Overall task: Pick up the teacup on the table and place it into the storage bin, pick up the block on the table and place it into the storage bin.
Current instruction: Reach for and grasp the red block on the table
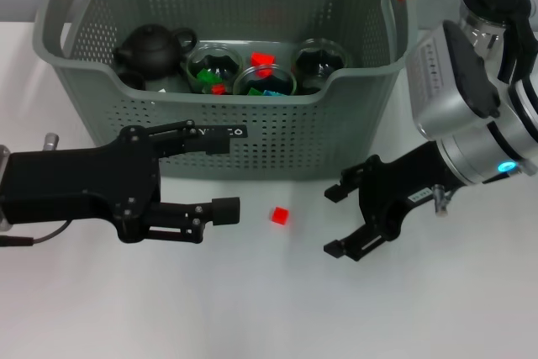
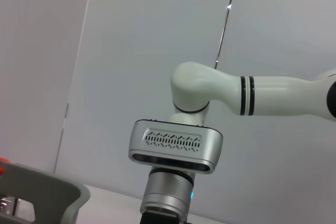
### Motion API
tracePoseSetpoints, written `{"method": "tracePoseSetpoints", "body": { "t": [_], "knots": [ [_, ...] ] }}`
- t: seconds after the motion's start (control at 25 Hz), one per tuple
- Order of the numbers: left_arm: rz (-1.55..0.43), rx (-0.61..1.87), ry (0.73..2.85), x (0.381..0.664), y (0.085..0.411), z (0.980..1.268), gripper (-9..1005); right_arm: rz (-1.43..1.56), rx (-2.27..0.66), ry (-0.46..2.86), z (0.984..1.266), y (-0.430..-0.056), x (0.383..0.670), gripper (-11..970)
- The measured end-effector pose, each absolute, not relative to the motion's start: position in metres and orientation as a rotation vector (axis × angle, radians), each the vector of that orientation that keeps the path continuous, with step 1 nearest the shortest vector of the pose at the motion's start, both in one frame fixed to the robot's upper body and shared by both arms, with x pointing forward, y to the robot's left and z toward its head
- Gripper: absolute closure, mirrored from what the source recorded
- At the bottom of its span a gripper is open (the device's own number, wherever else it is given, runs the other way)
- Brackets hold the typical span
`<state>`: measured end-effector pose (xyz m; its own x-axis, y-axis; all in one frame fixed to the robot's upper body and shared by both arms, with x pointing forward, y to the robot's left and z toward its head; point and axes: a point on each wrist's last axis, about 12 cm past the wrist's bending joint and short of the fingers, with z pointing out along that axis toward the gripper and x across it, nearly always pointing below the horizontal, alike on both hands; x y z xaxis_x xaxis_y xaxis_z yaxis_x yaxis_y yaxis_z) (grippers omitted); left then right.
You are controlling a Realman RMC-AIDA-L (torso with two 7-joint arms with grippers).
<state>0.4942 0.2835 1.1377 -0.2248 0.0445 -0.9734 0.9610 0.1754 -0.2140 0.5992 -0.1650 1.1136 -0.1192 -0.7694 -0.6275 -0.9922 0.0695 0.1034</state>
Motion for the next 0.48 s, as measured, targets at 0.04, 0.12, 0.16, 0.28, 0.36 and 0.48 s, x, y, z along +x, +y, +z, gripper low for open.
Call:
{"method": "tracePoseSetpoints", "body": {
  "t": [0.04,0.12,0.16,0.28,0.36,0.48],
  "knots": [
    [-1.204,1.01,1.495,0.494,0.284,1.137,113,0.72,-1.752,1.941,1.114,-0.164,0.601,44],
    [-1.199,1.007,1.491,0.493,0.284,1.136,113,0.686,-1.757,1.93,1.115,-0.159,0.604,43],
    [-1.2,1.006,1.489,0.493,0.284,1.135,113,0.675,-1.756,1.928,1.115,-0.158,0.605,43],
    [-1.204,0.999,1.488,0.492,0.283,1.134,113,0.661,-1.752,1.914,1.114,-0.151,0.607,43],
    [-1.202,0.997,1.489,0.493,0.283,1.134,113,0.663,-1.752,1.901,1.114,-0.147,0.607,43],
    [-1.2,0.995,1.491,0.493,0.283,1.134,113,0.676,-1.755,1.88,1.111,-0.139,0.604,44]
  ]
}}
